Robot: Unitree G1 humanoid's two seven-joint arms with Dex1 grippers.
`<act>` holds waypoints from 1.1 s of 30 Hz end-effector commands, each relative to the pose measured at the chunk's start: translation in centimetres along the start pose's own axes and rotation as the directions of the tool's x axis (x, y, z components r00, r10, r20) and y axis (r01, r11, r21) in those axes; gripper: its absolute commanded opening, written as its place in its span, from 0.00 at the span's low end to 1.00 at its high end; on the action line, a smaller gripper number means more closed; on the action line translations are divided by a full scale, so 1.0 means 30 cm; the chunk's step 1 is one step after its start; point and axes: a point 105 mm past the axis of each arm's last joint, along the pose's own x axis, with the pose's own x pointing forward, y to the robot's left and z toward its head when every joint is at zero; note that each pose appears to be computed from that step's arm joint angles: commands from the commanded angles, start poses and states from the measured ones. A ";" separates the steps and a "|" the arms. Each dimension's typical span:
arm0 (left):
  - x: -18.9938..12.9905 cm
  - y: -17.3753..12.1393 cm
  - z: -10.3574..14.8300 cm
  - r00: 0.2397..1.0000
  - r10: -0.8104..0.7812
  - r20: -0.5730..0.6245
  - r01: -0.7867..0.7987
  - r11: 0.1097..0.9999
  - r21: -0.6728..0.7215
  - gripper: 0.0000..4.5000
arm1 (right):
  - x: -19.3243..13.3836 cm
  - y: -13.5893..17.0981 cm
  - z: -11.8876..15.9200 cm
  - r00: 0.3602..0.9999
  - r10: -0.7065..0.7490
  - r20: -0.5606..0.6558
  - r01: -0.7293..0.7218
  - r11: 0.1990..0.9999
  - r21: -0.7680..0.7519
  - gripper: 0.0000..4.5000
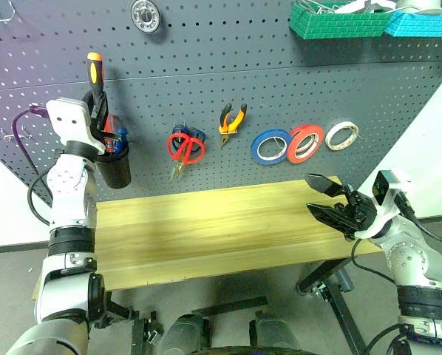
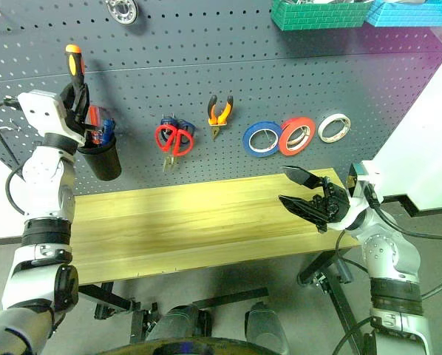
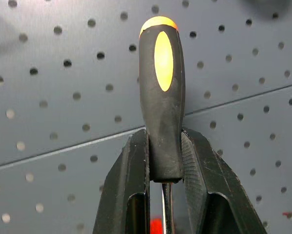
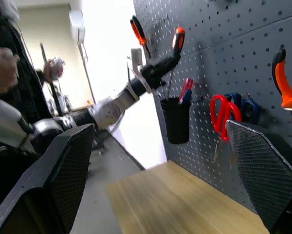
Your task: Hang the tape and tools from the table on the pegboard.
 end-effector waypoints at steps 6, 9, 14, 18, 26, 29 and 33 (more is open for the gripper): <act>-0.006 0.031 0.005 0.999 0.041 0.016 -0.041 0.999 0.030 0.12 | 0.013 0.022 0.037 0.997 0.035 0.068 -0.035 0.999 -0.002 1.00; -0.018 0.033 -0.031 0.998 0.053 -0.029 -0.052 0.997 0.059 0.12 | 0.008 0.019 0.034 0.997 0.029 0.065 -0.029 1.000 -0.002 1.00; -0.051 0.026 -0.079 0.996 0.060 -0.072 -0.056 0.997 0.046 0.12 | 0.002 0.014 0.033 0.998 0.028 0.056 -0.028 1.000 0.000 1.00; -0.075 0.015 -0.096 0.995 0.057 -0.084 -0.054 0.998 0.037 0.12 | -0.005 0.013 0.030 0.998 0.025 0.050 -0.025 1.000 0.000 1.00; -0.139 0.007 -0.136 0.989 0.069 -0.134 -0.070 0.998 0.001 0.12 | -0.020 0.003 0.021 0.999 0.016 0.041 -0.016 1.000 0.003 1.00; -0.162 0.019 -0.144 0.985 0.092 -0.144 -0.096 0.995 -0.023 0.28 | -0.027 -0.003 0.015 0.999 0.012 0.036 -0.012 1.000 0.006 1.00; -0.171 0.018 -0.145 0.984 0.094 -0.149 -0.098 0.995 -0.020 0.56 | -0.031 -0.006 0.010 0.999 0.012 0.033 -0.012 1.000 0.007 1.00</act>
